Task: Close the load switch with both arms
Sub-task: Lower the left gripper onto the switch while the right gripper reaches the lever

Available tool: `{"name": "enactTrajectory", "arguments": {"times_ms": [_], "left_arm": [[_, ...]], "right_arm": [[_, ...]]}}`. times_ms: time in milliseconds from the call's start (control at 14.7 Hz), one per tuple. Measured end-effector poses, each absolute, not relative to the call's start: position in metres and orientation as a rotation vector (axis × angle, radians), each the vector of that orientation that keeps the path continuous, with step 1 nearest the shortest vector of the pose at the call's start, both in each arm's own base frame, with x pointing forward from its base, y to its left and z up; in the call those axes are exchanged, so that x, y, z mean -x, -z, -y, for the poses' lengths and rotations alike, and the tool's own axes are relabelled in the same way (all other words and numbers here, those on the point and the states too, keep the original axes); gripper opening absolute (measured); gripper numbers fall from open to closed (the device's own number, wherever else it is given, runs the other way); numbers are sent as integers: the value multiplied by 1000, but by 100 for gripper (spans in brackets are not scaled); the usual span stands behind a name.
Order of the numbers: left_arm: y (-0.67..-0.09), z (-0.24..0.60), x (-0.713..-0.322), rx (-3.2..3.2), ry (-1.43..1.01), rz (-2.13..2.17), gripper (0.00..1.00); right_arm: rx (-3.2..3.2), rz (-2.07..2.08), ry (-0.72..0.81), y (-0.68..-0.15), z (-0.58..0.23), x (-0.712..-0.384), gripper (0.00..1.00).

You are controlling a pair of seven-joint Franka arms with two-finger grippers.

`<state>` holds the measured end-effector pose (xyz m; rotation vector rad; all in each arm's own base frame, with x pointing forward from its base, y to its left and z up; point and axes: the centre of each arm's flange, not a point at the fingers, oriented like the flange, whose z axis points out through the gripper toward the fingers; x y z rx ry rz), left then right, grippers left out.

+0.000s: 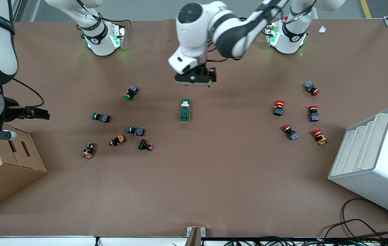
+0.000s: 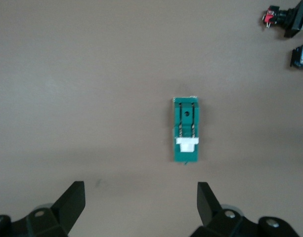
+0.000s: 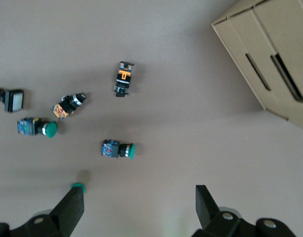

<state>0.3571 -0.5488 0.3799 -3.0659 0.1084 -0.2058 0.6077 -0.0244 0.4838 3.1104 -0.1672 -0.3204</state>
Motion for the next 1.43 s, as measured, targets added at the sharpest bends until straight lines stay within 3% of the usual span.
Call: {"name": "enactTrajectory", "arguments": {"times_ms": [545, 886, 1432], "left_arm": [[-205, 609, -238, 2886, 830, 116, 100], [-138, 587, -214, 2866, 1197, 89, 100], [-91, 564, -210, 2815, 1490, 16, 99]], "right_arm": [[-3065, 824, 381, -409, -217, -598, 100], [-3036, 1027, 490, -330, -321, -574, 100], [-3025, 1091, 505, -244, -389, -519, 100]]}}
